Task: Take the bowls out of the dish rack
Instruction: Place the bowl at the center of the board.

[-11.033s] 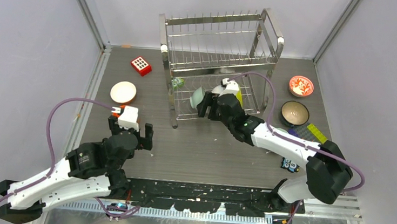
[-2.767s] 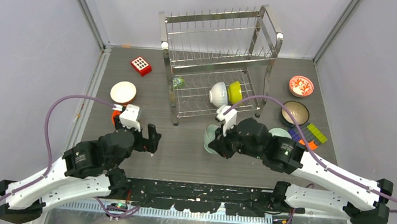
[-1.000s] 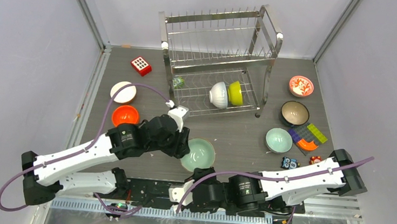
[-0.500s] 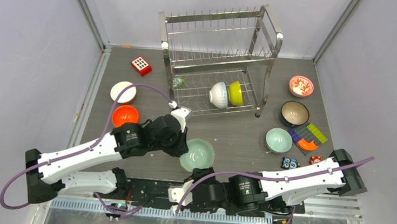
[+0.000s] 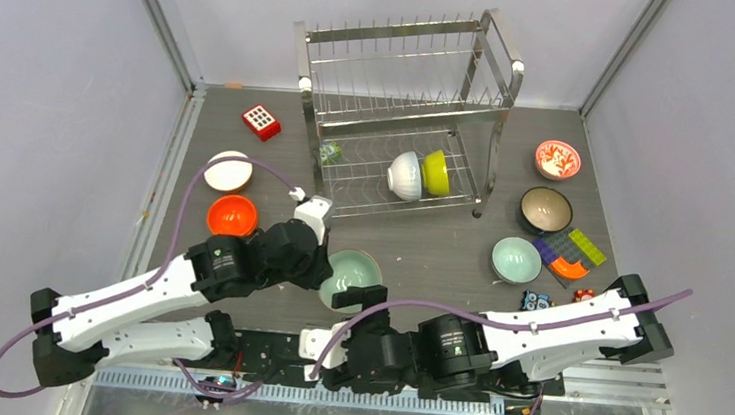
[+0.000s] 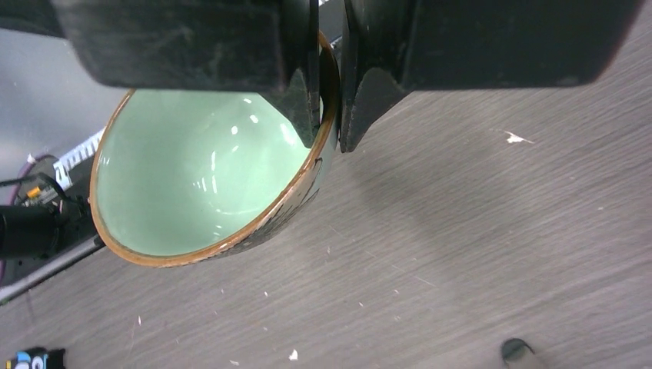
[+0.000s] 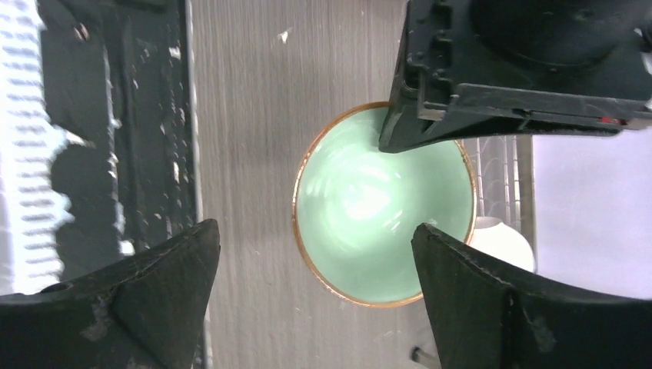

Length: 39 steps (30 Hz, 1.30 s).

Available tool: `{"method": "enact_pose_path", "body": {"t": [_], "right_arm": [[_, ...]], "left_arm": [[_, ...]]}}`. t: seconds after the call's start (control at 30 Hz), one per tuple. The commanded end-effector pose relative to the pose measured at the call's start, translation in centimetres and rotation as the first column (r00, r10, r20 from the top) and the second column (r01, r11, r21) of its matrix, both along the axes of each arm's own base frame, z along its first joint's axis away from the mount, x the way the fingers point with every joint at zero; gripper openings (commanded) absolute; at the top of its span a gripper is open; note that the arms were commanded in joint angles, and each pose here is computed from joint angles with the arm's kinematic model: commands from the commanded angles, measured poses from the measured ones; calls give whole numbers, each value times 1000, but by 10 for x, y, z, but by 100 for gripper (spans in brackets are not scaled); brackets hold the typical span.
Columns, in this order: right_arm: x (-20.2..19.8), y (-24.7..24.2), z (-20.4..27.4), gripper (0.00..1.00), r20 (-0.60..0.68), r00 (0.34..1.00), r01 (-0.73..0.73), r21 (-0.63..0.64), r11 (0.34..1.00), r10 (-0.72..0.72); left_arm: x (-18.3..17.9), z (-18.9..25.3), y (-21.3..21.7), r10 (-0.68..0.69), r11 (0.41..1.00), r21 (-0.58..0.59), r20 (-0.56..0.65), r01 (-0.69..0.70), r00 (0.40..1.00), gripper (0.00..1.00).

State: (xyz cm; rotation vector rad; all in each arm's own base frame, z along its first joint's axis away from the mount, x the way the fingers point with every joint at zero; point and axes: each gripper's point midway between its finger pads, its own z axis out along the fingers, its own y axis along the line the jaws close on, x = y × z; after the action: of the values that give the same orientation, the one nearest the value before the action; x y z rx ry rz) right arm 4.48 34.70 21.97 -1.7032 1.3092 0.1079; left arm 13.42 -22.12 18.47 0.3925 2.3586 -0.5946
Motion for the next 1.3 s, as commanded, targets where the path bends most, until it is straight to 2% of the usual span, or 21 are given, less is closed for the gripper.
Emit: {"method": "enact_pose_path", "body": {"t": [0.0, 0.1, 0.23, 0.37, 0.47, 0.53, 0.73, 0.87, 1.0, 1.1, 1.27], "right_arm": [[-15, 15, 52, 100, -185, 982, 86, 208, 974, -47], [-14, 20, 85, 100, -275, 958, 169, 329, 929, -77], [8, 18, 123, 100, -416, 891, 372, 444, 815, -181], [41, 8, 141, 100, -634, 757, 540, 468, 699, -160], [74, -8, 147, 100, -744, 651, 674, 474, 566, -152], [92, -23, 142, 100, -780, 601, 742, 462, 485, -176], [117, -55, 108, 99, -854, 469, 868, 398, 298, -227], [125, -68, 76, 94, -899, 380, 920, 344, 186, -217], [123, -44, 55, 83, -936, 336, 933, 315, 175, -104], [123, -21, 36, 75, -945, 301, 937, 269, 224, -127], [120, 5, 29, 74, -938, 306, 925, 253, 283, -160]], "left_arm": [[23, 39, 16, 127, 991, -65, 142, -118, 982, 0], [32, 56, 36, 176, 984, -44, 219, -170, 960, 0], [35, 71, 58, 239, 971, -71, 279, -228, 930, 0], [34, 65, 77, 303, 953, -98, 285, -287, 910, 0], [31, 55, 89, 343, 939, -110, 273, -325, 899, 0], [28, 48, 97, 364, 931, -110, 264, -348, 893, 0], [24, 32, 108, 398, 917, -102, 244, -385, 884, 0], [25, 22, 103, 409, 912, -107, 223, -395, 885, 0], [26, 18, 89, 405, 913, -141, 188, -384, 895, 0], [25, 14, 75, 408, 907, -175, 135, -384, 903, 0], [19, 1, 59, 416, 896, -182, 29, -404, 909, 0]]}}
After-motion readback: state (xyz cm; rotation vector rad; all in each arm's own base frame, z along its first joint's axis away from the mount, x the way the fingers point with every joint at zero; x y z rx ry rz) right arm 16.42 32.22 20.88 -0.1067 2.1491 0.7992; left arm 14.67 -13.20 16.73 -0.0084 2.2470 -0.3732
